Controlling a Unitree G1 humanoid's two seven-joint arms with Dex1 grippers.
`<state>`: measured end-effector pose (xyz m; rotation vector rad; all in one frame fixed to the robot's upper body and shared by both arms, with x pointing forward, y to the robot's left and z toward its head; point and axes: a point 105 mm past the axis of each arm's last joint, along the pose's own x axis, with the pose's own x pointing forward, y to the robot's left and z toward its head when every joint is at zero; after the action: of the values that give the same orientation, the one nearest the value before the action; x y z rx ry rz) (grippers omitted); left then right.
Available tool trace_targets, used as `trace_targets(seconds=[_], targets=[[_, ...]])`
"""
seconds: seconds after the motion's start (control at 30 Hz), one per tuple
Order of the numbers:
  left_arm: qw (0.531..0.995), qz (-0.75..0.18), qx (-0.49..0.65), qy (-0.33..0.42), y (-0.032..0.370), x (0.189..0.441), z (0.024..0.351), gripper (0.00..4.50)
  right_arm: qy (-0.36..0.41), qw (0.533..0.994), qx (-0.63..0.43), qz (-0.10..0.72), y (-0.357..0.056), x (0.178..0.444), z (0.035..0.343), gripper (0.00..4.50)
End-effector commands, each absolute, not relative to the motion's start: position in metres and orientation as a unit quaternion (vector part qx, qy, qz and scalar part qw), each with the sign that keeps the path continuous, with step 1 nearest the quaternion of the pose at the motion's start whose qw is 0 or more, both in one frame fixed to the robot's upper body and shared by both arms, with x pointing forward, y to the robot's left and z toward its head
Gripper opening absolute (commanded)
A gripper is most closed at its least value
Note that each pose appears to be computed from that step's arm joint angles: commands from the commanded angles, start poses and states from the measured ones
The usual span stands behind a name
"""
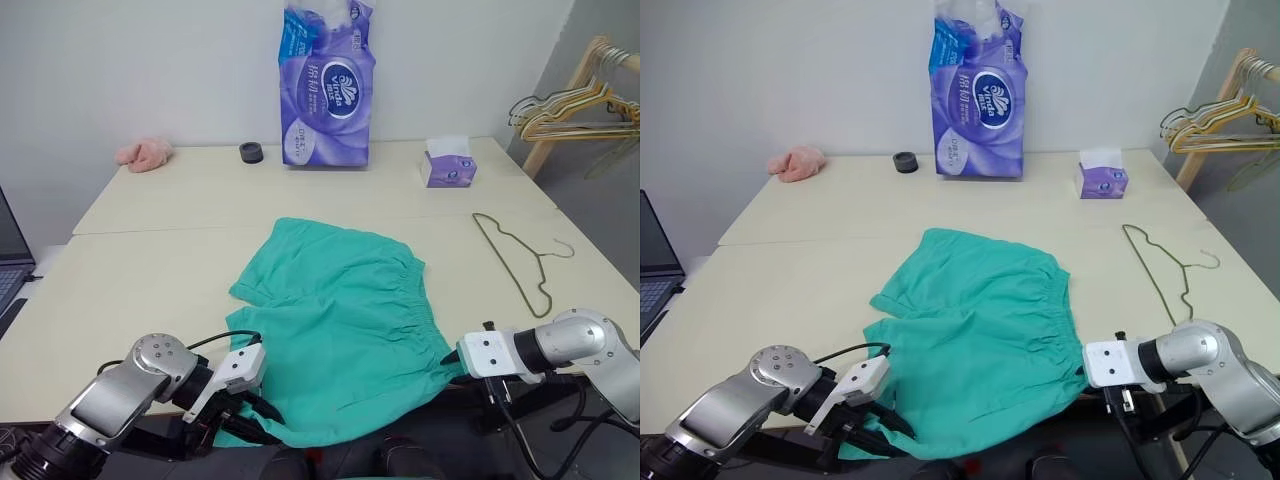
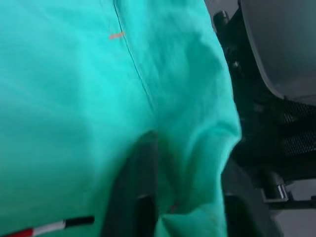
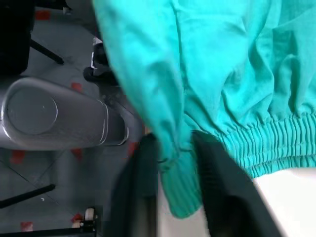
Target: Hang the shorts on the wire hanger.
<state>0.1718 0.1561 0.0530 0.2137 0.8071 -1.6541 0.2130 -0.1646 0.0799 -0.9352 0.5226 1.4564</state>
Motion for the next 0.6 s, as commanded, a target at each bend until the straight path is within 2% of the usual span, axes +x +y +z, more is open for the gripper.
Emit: trace_targets(seconds=[0.03, 0.13, 0.2, 0.27, 0.37, 0.4, 0.47, 0.6], targets=[[0.604, -0.723, 0.091, 0.323, 0.146, 0.172, 0.066, 2.35, 0.217, 0.608, -0.410, 0.645, -0.164, 0.209, 0.100, 2.65], [0.628, -0.716, 0.088, 0.291, 0.138, 0.180, 0.077, 3.21, 0.208, 0.633, -0.370, 0.647, -0.163, 0.206, 0.120, 3.66], [0.667, -0.698, 0.087, 0.246, 0.129, 0.197, 0.089, 3.82, 0.180, 0.686, -0.332, 0.622, -0.162, 0.216, 0.141, 4.33], [0.699, -0.679, 0.082, 0.210, 0.123, 0.214, 0.099, 4.33, 0.162, 0.736, -0.289, 0.590, -0.166, 0.227, 0.156, 4.38], [0.743, -0.643, 0.083, 0.165, 0.114, 0.241, 0.113, 4.33, 0.141, 0.818, -0.229, 0.509, -0.182, 0.252, 0.171, 4.38], [0.766, -0.621, 0.095, 0.138, 0.110, 0.256, 0.119, 4.33, 0.140, 0.862, -0.205, 0.442, -0.198, 0.270, 0.172, 4.38], [0.797, -0.586, 0.120, 0.090, 0.102, 0.279, 0.131, 4.33, 0.129, 0.918, -0.187, 0.325, -0.230, 0.294, 0.170, 4.38], [0.800, -0.576, 0.159, 0.052, 0.088, 0.294, 0.143, 4.33, 0.166, 0.968, -0.138, 0.127, -0.287, 0.319, 0.153, 4.38]])
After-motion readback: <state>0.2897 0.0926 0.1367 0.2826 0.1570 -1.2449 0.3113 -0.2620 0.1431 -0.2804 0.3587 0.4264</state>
